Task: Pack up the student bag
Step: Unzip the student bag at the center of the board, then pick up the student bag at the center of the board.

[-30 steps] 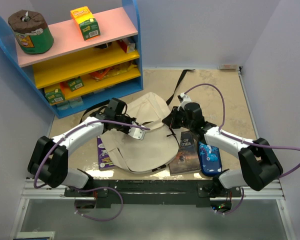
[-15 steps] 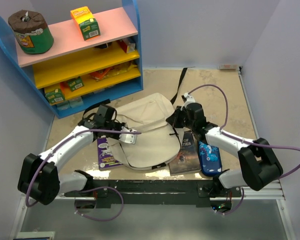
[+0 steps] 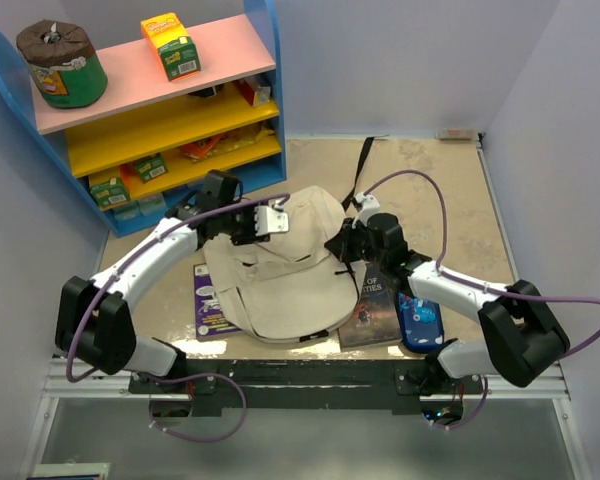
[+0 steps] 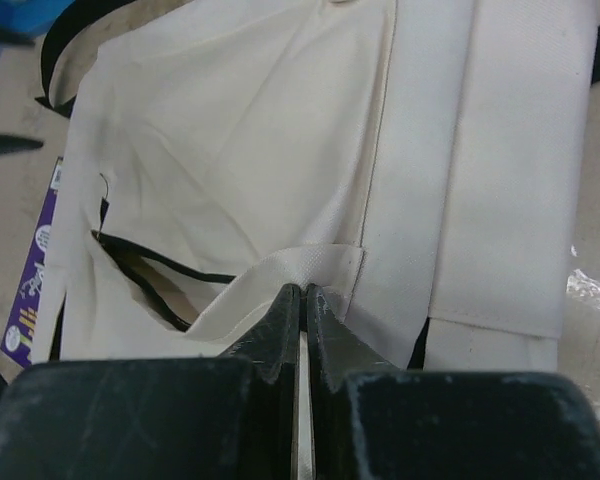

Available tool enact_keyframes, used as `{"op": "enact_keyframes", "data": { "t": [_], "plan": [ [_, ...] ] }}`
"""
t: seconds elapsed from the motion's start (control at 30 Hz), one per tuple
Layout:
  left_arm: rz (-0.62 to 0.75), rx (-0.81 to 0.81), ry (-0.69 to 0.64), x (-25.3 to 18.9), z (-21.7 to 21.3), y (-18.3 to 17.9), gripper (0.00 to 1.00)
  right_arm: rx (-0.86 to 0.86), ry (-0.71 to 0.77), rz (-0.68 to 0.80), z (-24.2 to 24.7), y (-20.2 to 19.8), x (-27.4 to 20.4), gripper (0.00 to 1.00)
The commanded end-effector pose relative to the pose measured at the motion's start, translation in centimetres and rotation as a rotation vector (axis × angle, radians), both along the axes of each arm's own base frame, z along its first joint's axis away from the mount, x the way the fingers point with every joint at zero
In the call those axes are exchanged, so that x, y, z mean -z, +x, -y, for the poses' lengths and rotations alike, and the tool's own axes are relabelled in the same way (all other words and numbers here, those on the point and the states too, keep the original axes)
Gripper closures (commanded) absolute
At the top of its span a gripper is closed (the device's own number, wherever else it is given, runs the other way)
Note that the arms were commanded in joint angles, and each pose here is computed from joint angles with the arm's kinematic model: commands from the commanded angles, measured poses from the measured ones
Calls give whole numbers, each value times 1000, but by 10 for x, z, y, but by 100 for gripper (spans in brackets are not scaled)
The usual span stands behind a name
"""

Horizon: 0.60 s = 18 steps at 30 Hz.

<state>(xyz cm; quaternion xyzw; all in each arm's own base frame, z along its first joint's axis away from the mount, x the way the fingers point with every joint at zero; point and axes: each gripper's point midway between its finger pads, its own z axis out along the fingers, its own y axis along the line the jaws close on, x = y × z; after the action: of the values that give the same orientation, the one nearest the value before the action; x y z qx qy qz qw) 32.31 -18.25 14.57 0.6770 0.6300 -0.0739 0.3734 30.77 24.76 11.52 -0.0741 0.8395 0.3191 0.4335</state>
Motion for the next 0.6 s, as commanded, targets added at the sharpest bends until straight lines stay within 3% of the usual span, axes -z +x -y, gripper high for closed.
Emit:
{"op": "enact_keyframes", "data": {
  "t": [0.0, 0.07, 0.27, 0.43, 0.57],
  "plan": [
    [-66, -41, -150, 9, 57, 8, 47, -95, -30, 62, -21, -13, -3, 100],
    [-35, -38, -134, 22, 68, 12, 48, -95, -43, 46, -19, -16, 6, 100],
    [-128, -58, -116, 70, 80, 0, 48, -76, -75, 35, -10, -22, 17, 100],
    [-157, 15, -133, 72, 79, -24, 41, -77, -76, 33, -11, -21, 21, 100],
    [-242, 175, -199, 65, 87, -65, 35, -87, -64, 35, -16, -17, 21, 100]
  ]
}}
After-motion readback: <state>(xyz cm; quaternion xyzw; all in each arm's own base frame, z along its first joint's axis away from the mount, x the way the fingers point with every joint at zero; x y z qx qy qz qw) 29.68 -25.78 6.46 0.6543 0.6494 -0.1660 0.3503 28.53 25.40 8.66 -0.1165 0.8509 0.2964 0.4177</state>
